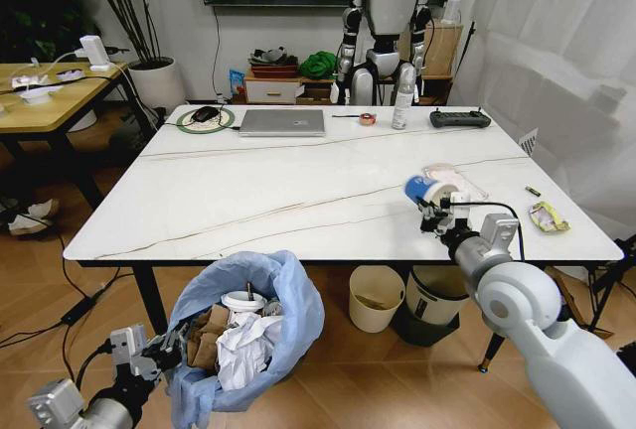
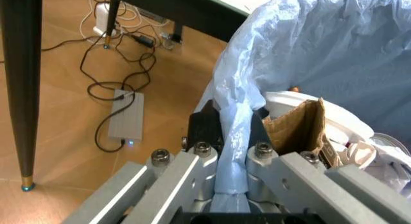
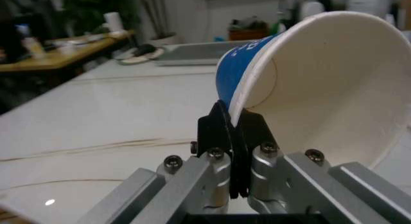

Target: Pick up the trash bin and place the trash from the table into it.

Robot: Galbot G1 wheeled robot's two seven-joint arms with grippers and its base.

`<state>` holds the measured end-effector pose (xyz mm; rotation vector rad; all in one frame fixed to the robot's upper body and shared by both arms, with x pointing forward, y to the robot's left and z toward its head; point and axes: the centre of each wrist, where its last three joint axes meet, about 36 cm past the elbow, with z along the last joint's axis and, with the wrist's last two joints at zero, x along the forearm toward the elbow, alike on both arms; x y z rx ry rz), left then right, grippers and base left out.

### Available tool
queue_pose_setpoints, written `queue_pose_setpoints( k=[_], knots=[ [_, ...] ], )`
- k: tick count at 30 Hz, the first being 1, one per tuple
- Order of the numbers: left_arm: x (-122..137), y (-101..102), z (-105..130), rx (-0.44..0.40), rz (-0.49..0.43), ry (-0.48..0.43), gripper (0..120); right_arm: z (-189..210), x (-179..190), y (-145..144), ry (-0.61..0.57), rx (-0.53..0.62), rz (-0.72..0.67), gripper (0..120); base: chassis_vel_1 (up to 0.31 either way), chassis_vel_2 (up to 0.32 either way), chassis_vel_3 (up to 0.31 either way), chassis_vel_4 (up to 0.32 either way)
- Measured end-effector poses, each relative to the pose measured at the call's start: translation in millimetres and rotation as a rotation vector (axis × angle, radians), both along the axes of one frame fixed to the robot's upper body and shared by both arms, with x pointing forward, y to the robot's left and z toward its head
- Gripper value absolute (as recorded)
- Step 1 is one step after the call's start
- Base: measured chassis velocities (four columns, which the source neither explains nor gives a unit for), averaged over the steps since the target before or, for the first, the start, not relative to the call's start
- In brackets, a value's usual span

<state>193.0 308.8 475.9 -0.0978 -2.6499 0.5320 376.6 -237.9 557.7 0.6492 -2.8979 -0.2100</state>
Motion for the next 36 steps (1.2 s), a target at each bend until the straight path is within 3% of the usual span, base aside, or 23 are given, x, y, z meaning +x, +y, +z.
queue_pose_setpoints(
  k=[1,6,8,13,18,25,36],
  knots=[
    [0.0,0.0,0.0,0.000,0.000,0.000,0,0.0,0.0,0.0,0.000,0.000,0.000,0,0.000,0.000,0.000,0.000],
    [-2.7,-0.5,0.2,0.001,0.002,0.007,0,7.5,-33.5,31.8,-0.035,0.126,0.314,0,0.000,0.000,0.000,0.000],
    [-3.3,-0.3,0.3,0.002,0.003,0.009,0,4.8,-36.7,38.7,-0.037,0.148,0.365,0,0.000,0.000,0.000,0.000],
    [-6.1,-0.5,1.7,0.002,0.003,0.015,0,-21.9,-46.1,75.4,-0.011,0.242,0.575,0,0.000,0.000,0.000,0.000],
    [-6.8,-0.3,1.8,0.001,0.005,0.020,0,-47.9,-56.2,99.0,-0.020,0.266,0.687,0,0.000,0.000,0.000,0.000],
    [-7.8,-1.4,1.4,-0.005,0.011,0.024,0,-70.9,-62.4,116.4,0.009,0.264,0.742,0,0.000,0.000,0.000,0.000],
    [-6.9,-2.0,1.7,-0.012,0.017,0.024,0,-93.6,-60.3,123.1,0.026,0.229,0.709,0,0.000,0.000,0.000,0.000]
  ],
)
